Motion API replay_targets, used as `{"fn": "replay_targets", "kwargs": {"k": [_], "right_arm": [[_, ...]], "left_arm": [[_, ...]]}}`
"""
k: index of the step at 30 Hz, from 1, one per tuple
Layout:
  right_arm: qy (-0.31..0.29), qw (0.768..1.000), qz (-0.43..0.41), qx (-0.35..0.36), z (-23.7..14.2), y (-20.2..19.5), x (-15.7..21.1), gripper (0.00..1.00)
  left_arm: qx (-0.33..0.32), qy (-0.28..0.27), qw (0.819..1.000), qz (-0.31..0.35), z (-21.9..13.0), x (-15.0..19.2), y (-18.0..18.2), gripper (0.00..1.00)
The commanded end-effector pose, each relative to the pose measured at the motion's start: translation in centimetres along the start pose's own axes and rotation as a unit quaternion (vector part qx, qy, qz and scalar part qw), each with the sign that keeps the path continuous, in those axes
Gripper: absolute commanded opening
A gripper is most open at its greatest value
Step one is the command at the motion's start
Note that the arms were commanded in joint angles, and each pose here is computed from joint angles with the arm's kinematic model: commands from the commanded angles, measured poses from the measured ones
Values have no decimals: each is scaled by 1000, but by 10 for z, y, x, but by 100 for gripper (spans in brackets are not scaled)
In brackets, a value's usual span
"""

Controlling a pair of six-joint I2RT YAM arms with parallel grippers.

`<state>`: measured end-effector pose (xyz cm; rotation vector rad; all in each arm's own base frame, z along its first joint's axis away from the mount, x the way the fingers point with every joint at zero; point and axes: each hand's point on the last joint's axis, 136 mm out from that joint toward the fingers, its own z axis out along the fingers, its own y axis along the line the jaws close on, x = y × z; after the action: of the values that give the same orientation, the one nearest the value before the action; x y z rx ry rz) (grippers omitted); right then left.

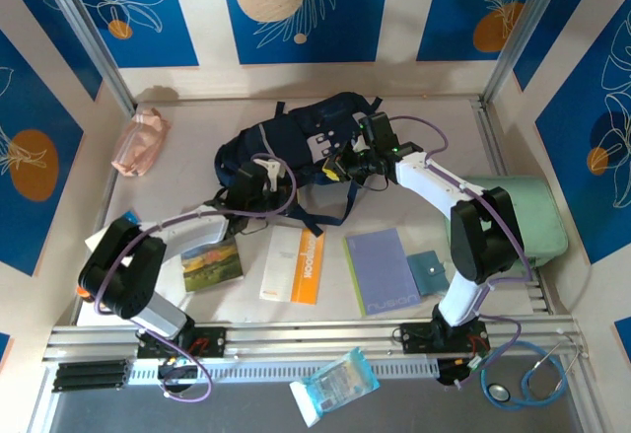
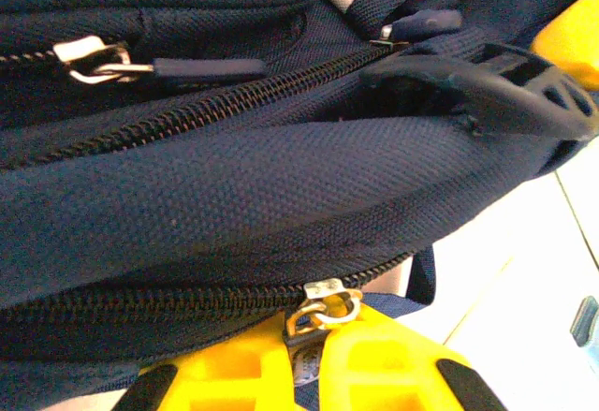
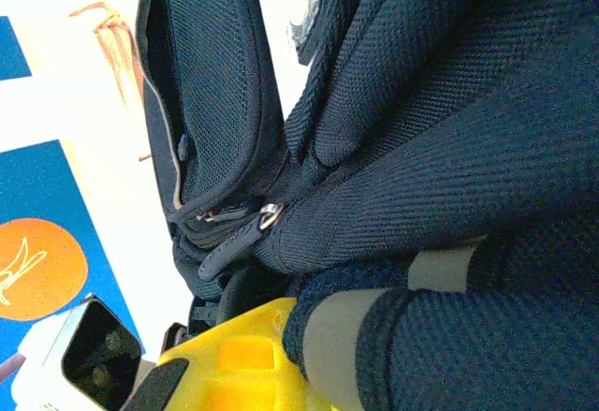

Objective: Pack books, pencil case, and school supplies into a backpack

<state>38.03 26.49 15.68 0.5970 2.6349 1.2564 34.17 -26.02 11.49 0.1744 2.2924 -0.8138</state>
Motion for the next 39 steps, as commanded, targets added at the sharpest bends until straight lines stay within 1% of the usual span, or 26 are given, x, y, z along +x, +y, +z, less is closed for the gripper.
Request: {"fn": "replay_targets", "kwargs": {"k": [1,4,6,10,13,19,21,24,30,36,39], "right_arm": [[2,999,-17,-31,-7,18,-5,0],[-3,999,-14,-28,-8,14,-9,0],[-3,1000,-14,-28,-8,13,-9,0],[-5,1000,-11,-26,-8,9,-11,0],[-6,1000,-10,-25,-8,8,-11,0],[-6,999,-12,-31,-11,11,-11,0],[-4,999,-14,-33,-10,13,-9,0],[1,999,-17,-35,-8,16,-6,0],[-1,1000,-14,-28,-7,11,-7,0],[-32,999,-11,-4,-17,-9,-24,0],[-44,999,-3,6,-23,-22,-37,0]], "left_arm": [[-9,7,1000,7,-11,6,2,0],[3,25,1000,7,-17,12,-3,0],[-4,30,1000,5,-21,16,-1,0],[-36,35,999,4,-32,21,14,0],[-70,34,997,1,-44,23,32,0],[-106,25,994,1,-61,21,55,0],[-108,25,994,8,-61,18,55,0],[-92,26,995,16,-57,12,48,0],[-116,25,993,20,-60,5,56,0],[-161,37,986,0,-75,9,87,0],[-188,39,981,2,-84,7,102,0]]}}
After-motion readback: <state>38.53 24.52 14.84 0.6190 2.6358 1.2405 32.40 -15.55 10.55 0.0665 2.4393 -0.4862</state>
